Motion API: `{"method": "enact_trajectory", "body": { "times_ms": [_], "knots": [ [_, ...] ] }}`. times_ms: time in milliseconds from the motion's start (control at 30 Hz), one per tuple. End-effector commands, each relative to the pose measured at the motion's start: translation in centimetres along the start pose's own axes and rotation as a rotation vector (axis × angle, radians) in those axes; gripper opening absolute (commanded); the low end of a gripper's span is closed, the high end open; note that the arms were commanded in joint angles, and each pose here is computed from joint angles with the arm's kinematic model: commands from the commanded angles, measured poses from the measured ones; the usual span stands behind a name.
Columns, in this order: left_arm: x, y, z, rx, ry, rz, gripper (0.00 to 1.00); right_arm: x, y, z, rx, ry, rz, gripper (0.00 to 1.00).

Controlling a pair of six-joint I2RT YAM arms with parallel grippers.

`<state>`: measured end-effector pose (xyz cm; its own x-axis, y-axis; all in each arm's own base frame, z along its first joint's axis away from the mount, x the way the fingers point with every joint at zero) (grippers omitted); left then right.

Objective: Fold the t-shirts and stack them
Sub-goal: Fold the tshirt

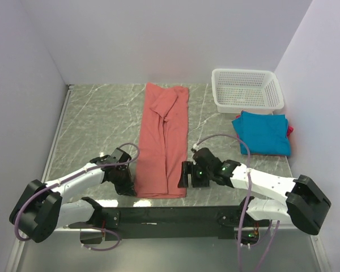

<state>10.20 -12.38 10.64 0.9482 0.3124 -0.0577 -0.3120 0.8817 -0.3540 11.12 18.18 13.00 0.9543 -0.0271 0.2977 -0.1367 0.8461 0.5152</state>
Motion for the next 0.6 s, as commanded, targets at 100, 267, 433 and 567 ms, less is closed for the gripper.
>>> {"method": "enact_trajectory", "body": {
  "times_ms": [100, 267, 433, 567],
  "knots": [
    [-0.4, 0.1, -0.1, -0.02, -0.017, -0.012, 0.01, -1.2, 1.7, -1.2, 0.041, -0.013, -0.084, 0.77],
    [-0.6, 0.2, -0.1, -0.022, -0.02, -0.008, 0.01, -2.0, 2.0, -2.4, -0.057, 0.046, -0.063, 0.71],
    [-0.6, 0.2, -0.1, -0.018, -0.035, 0.004, 0.01, -3.0, 1.2, -3.1, -0.188, 0.044, -0.09, 0.56],
    [-0.6, 0.4, 0.1, 0.03, -0.042, 0.029, 0.01, -3.7, 1.0, -2.4, -0.234, 0.06, -0.101, 0.04]
  ]
}}
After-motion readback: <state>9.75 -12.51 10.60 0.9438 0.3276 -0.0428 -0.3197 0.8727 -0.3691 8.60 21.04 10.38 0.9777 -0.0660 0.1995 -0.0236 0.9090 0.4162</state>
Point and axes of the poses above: each gripper's point midway between its finger pads, its own z axis back along the fingers, its own y axis along the line the jaws close on, x = y × z, the point moved 10 cm from there along z, back along the fingers, and after that the axes turned 2 degrees about -z, right-handed, at the moved point
